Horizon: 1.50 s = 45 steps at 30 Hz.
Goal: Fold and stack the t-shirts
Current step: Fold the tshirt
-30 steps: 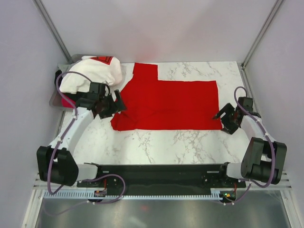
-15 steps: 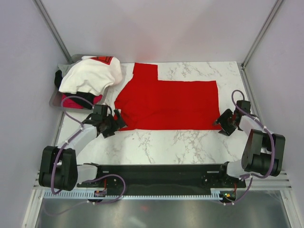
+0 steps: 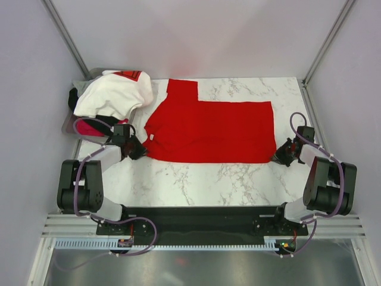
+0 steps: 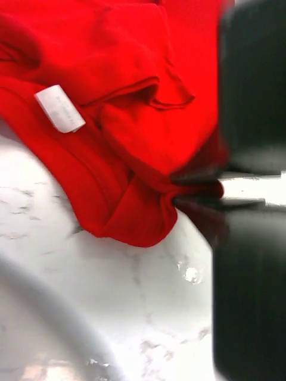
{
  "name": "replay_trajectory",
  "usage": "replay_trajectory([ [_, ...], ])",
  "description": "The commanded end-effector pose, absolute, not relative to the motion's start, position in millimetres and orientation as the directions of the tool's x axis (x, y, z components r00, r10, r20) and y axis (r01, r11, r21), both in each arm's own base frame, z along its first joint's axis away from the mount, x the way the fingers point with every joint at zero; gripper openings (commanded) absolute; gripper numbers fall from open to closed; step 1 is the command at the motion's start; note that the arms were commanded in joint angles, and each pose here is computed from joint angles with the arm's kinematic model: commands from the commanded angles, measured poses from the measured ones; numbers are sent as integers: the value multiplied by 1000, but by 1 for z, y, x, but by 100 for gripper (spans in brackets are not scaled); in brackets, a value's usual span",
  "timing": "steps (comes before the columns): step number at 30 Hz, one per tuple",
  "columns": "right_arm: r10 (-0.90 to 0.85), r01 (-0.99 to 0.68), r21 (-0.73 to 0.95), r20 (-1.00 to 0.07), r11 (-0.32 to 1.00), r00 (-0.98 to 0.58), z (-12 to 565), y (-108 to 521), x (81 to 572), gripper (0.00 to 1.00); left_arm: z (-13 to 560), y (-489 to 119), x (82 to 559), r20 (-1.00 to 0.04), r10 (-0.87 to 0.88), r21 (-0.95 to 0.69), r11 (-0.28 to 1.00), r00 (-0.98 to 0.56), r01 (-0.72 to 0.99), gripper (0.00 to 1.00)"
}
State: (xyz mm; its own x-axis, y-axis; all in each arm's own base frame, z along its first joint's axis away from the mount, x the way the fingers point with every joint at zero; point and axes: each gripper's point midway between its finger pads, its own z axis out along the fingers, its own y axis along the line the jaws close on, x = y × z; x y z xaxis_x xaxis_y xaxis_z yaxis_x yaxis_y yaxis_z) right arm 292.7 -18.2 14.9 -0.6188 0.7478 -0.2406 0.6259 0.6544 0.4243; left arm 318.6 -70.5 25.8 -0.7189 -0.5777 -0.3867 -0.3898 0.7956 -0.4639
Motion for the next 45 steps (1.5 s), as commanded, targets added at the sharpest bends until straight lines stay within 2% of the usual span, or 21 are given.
replay_trajectory([
  [1,741,602,449,-256,660,-621,23,-19,305,0,51,-72,347,-400,-572,-512,787,-716,-344,10],
  [2,742,594,463,-260,657,-618,29,-19,310,0,69,-76,359,-412,-577,-541,778,-705,-320,2],
  [4,747,568,513,-259,643,-612,54,-16,328,0,95,-83,362,-397,-594,-586,751,-700,-305,2],
  [5,747,557,528,-262,641,-611,65,-16,335,0,126,-84,376,-432,-597,-603,748,-676,-276,2],
  [6,747,539,547,-279,640,-604,90,-17,347,0,140,-80,380,-454,-594,-588,760,-665,-277,2],
  [7,745,522,561,-295,642,-599,105,-17,352,0,147,-76,369,-432,-591,-560,768,-681,-311,2],
  [8,742,502,566,-351,654,-571,129,-22,355,0,180,-70,376,-491,-594,-560,775,-637,-291,2],
  [11,745,482,574,-435,662,-505,171,-29,350,0,206,-57,355,-517,-599,-550,780,-611,-300,2],
  [15,755,544,538,-331,644,-567,127,-16,311,0,191,-42,322,-482,-636,-565,751,-602,-341,2],
  [19,761,588,496,-297,639,-576,92,-12,276,0,154,-46,285,-429,-645,-559,739,-632,-376,2],
  [24,792,642,477,-240,600,-561,66,-9,240,0,101,-56,240,-301,-694,-565,682,-654,-465,2],
  [30,860,717,491,-157,495,-486,47,-2,207,0,108,-66,221,-262,-748,-626,613,-610,-483,2],
  [35,886,726,519,-162,450,-434,57,2,199,0,111,-65,204,-254,-758,-610,607,-600,-509,3],
  [38,893,740,509,-160,440,-421,58,2,190,2,114,-66,192,-239,-761,-606,602,-603,-520,3],
  [43,911,774,488,-135,403,-389,53,3,168,8,112,-55,160,-281,-768,-552,620,-575,-558,6],
  [44,913,783,478,-125,397,-387,52,4,163,15,112,-54,156,-292,-771,-554,619,-566,-557,7],
  [45,914,776,489,-136,397,-382,55,3,164,23,114,-55,151,-298,-767,-563,622,-568,-544,16],
])
